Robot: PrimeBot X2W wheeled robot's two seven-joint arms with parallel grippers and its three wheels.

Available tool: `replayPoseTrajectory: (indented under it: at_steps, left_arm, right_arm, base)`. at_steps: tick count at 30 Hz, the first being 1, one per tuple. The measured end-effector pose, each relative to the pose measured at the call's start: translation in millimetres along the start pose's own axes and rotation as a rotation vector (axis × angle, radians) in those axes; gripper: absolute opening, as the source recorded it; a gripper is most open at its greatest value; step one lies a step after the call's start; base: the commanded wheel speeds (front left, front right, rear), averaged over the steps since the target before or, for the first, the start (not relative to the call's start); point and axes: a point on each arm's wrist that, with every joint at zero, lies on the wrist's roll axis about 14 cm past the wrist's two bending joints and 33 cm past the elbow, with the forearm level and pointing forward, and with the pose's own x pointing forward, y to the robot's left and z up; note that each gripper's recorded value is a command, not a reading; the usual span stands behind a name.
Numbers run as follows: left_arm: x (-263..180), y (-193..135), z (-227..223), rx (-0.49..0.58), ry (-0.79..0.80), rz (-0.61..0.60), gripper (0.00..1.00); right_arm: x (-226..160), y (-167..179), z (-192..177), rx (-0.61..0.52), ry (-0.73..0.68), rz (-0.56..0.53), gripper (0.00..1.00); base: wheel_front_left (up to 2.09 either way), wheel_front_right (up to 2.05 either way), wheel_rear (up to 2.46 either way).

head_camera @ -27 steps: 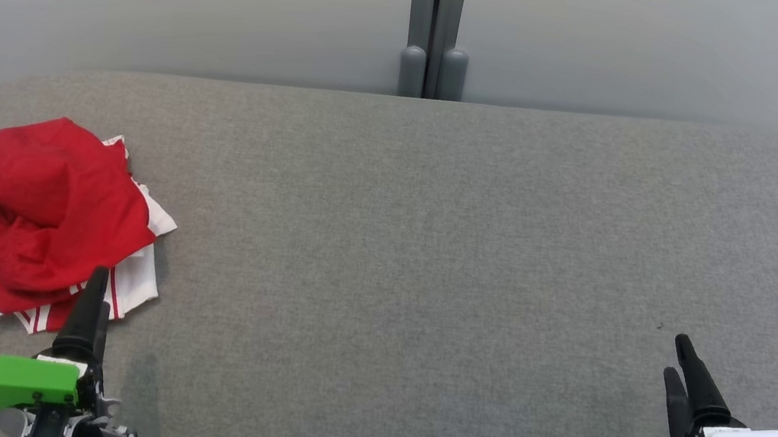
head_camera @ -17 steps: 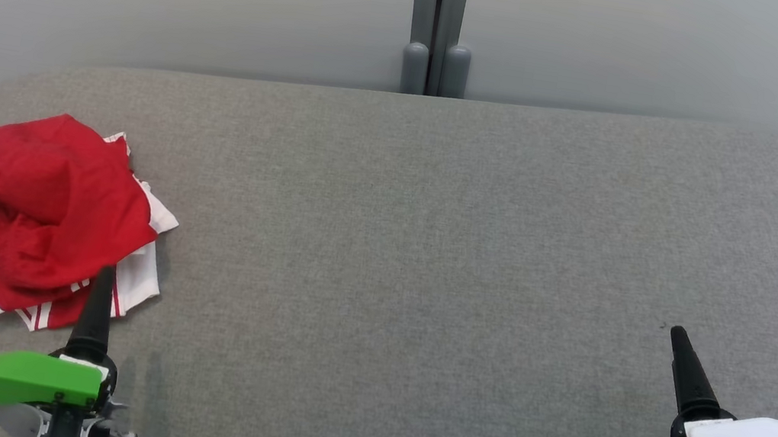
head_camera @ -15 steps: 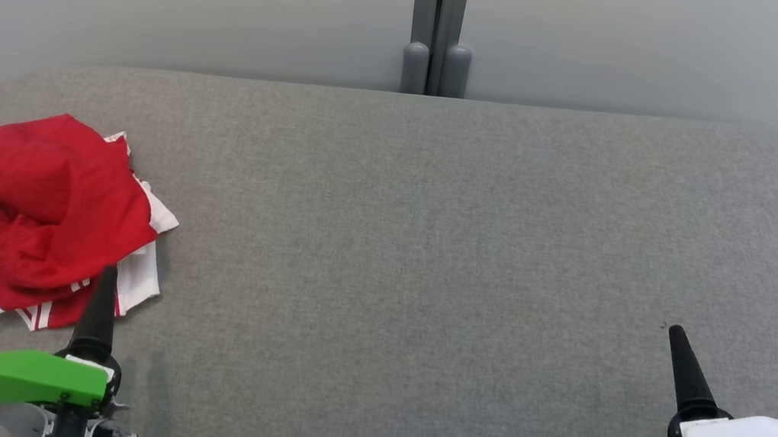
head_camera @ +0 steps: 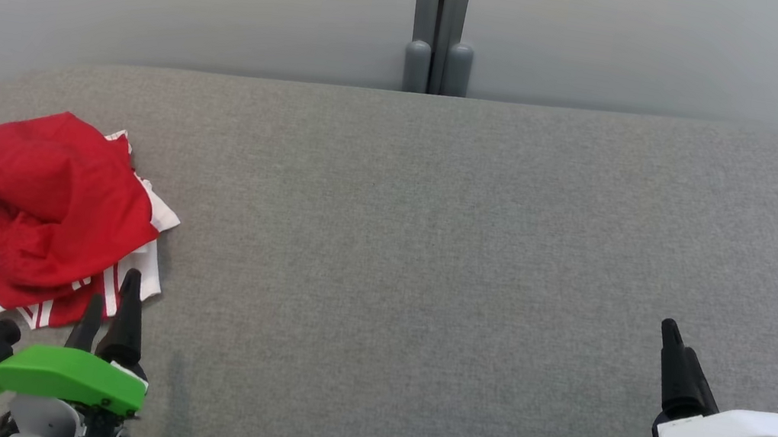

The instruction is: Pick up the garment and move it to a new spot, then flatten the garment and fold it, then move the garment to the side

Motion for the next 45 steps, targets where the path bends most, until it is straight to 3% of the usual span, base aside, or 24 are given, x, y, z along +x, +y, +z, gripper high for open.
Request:
replayPoseTrajectory:
  at_steps: [30,45]
  left_arm:
    - [2,-20,-8,0.505,-0.007,-0.066,1.00]
    - [1,-28,-8,0.644,-0.044,-0.096,1.00]
  right_arm:
    - [3,22,4,-0.412,-0.050,0.082,1.00]
    - [2,23,2,-0.572,-0.060,0.095,1.00]
  base:
    - [0.00,0.00,0.00]
    - [0.00,0.00,0.00]
